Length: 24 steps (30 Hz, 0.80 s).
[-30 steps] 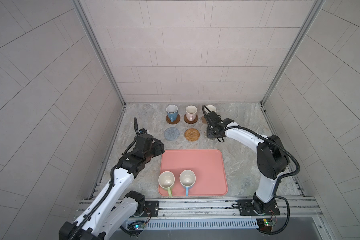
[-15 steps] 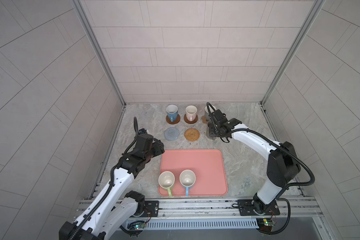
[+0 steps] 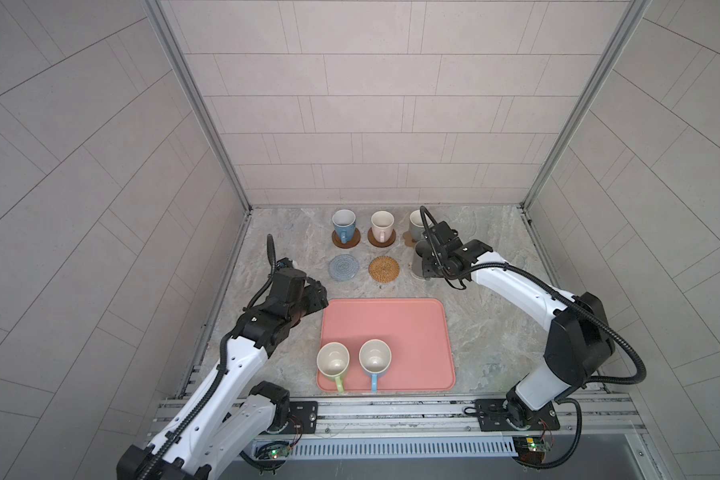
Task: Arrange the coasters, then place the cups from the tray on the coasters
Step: 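Open right gripper and raise it off the grey mug while left arm reaches toward tray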
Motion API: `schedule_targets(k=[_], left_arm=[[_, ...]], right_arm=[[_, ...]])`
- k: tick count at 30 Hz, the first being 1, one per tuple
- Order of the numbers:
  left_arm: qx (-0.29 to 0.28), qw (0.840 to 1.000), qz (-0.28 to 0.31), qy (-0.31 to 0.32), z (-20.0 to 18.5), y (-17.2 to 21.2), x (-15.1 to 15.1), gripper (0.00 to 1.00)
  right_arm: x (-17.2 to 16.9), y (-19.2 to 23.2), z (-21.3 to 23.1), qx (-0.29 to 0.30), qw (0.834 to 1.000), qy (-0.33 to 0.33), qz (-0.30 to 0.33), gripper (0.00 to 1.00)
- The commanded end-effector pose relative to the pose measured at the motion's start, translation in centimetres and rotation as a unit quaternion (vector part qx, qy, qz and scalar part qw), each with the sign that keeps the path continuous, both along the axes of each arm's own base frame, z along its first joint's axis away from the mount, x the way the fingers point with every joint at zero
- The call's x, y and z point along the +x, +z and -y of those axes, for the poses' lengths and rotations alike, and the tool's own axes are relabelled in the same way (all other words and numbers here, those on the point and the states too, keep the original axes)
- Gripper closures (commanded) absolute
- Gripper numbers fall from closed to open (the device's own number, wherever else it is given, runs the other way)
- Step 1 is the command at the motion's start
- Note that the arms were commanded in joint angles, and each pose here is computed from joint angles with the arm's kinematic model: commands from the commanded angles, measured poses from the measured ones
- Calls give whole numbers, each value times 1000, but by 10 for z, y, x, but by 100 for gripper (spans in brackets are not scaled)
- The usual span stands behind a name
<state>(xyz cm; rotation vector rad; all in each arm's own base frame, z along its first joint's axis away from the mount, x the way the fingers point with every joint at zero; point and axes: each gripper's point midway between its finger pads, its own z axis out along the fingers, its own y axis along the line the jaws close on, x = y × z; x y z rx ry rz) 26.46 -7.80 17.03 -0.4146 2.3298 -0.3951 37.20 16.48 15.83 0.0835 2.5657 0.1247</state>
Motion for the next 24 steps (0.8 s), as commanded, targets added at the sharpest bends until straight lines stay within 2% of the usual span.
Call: schedule_targets(k=[1, 6, 13, 19, 24], left_arm=[[2, 1000, 8, 6, -4, 11, -1, 27], [3, 1000, 12, -9, 0, 20, -1, 27], [15, 999, 2, -48, 17, 31, -5, 27], [47, 994, -1, -103, 53, 45, -17, 27], [25, 991, -46, -121, 82, 43, -39, 27]], right_arm=[[-10, 20, 10, 9, 1000, -12, 15, 50], [-21, 37, 26, 9, 999, -28, 28, 50], [-39, 52, 71, 21, 995, -88, 35, 50], [-52, 60, 96, 39, 991, -118, 53, 50], [-59, 58, 101, 54, 990, -123, 46, 50]])
